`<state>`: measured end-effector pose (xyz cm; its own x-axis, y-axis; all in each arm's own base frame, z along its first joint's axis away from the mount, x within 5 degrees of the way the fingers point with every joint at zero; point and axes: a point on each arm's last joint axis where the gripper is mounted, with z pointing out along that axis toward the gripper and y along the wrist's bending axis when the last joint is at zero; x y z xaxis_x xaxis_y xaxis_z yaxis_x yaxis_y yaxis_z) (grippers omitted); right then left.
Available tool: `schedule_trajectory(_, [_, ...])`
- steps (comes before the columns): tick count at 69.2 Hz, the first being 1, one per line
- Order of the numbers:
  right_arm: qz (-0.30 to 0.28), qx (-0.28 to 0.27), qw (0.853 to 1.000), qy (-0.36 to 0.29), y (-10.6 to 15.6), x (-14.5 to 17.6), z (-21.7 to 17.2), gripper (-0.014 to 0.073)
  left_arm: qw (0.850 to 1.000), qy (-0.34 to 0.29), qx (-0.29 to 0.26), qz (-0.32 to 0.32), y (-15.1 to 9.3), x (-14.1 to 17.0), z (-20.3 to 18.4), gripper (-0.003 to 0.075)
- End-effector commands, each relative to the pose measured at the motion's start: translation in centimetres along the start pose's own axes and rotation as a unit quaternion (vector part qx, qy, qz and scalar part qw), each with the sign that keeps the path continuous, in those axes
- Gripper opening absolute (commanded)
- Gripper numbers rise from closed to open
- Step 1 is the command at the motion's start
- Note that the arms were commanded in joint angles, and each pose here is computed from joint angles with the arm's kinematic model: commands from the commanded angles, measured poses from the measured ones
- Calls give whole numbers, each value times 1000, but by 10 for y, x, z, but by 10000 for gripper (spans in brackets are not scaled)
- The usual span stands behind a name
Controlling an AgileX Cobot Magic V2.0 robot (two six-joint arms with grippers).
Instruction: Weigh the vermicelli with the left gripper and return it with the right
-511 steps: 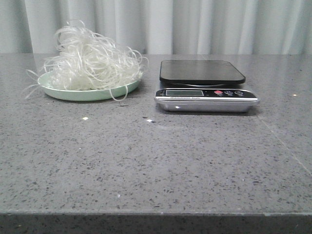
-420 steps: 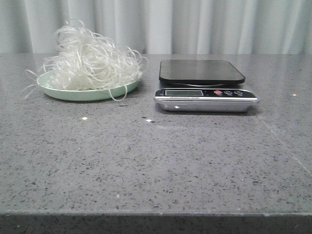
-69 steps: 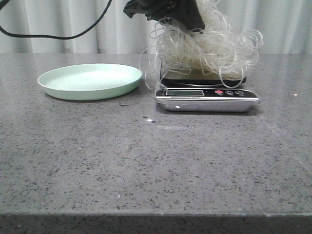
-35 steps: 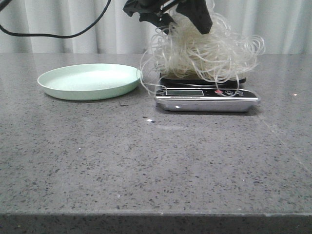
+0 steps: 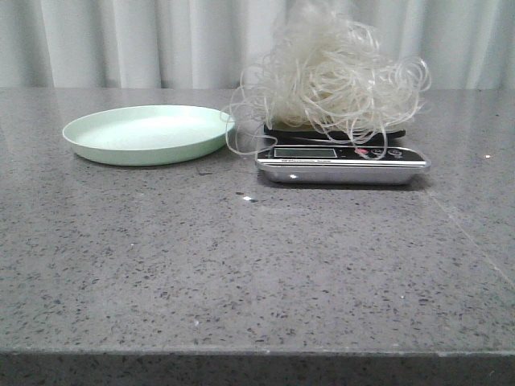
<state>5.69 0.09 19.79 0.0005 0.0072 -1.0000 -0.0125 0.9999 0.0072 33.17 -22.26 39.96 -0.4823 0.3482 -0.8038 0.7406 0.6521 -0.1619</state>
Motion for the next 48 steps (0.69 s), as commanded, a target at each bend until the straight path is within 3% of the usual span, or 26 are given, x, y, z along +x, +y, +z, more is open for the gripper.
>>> schedule_trajectory(1, [-11,6,998,-55,-1,-12,-2,151,998,-60,-21,-8,1,-15,-45,470])
schedule_trajectory(10, [-11,6,998,-55,-1,-12,-2,151,997,-63,-43,-18,12,-10,-61,466])
schedule_trajectory(25, [-11,6,998,-55,-1,-12,-2,151,989,-74,-114,-48,37,19,-106,342])
schedule_trajectory(48, [-11,6,998,-55,-1,-12,-2,151,942,-168,-271,-105,50,93,-190,200])
